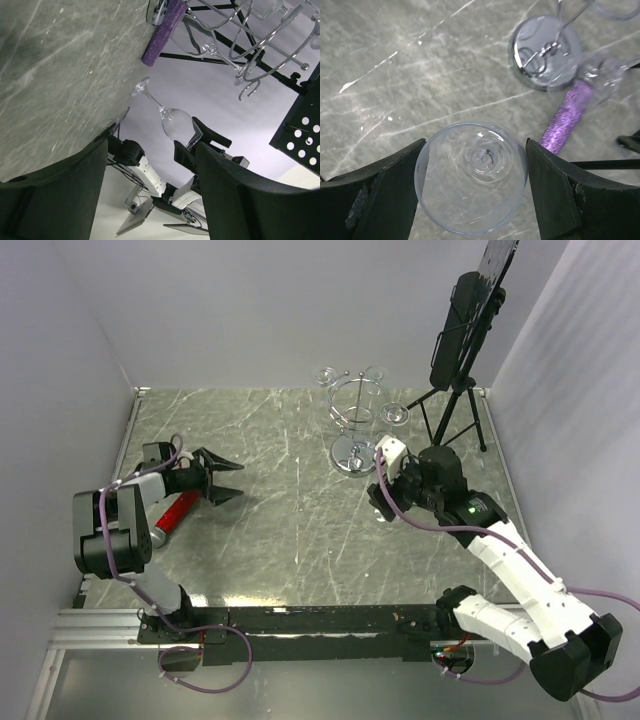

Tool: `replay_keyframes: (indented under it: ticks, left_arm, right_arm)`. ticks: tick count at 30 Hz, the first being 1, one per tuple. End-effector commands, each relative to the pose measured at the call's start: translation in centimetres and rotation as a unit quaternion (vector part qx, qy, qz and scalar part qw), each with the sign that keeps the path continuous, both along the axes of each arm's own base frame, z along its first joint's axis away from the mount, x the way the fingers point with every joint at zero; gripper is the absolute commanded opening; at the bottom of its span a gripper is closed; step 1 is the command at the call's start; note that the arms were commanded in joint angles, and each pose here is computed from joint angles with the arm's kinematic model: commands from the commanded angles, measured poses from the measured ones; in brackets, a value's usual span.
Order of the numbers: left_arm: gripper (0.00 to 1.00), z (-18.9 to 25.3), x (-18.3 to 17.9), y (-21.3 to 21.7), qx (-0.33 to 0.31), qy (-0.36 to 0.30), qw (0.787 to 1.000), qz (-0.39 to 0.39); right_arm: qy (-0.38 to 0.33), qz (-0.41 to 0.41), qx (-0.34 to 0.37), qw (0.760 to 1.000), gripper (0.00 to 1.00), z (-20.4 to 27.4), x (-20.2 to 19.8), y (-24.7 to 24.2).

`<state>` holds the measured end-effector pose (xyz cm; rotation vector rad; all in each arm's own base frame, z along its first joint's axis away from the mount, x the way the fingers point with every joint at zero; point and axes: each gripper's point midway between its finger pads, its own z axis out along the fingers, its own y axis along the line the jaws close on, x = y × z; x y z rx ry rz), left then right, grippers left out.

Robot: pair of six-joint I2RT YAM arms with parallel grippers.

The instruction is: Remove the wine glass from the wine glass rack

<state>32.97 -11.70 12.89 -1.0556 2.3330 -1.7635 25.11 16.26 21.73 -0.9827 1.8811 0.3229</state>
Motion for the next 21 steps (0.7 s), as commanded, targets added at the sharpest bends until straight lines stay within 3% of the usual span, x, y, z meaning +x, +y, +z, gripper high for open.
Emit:
replay_keyframes:
  ticks: [1, 10, 15, 21]
  left_arm:
    - [0.75, -0.3, 0.5, 0.7, 0.019, -0.023, 1.0, -0.005]
    - [0.75, 3.7, 3.0, 7.3, 0.131, -0.144, 0.98, 0.045]
    - [0.75, 5.7, 1.7, 12.7, 0.15, -0.148, 0.969, 0.126]
    - [0.76, 6.2, -1.9, 15.2, 0.185, -0.141, 0.963, 0.139]
  right_arm:
    - [-0.032, 0.044, 0.061, 0.997, 0.4, 2.6, 0.3, 2.4]
    - [-0.061, 0.162, 0.108, 0.979, 0.41, 6.2, 2.6, 14.0]
    - [-0.048, 0.139, 0.156, 0.977, 0.41, 8.3, 7.2, 20.6]
    - [-0.042, 0.121, 0.179, 0.975, 0.43, 8.8, 11.9, 27.0]
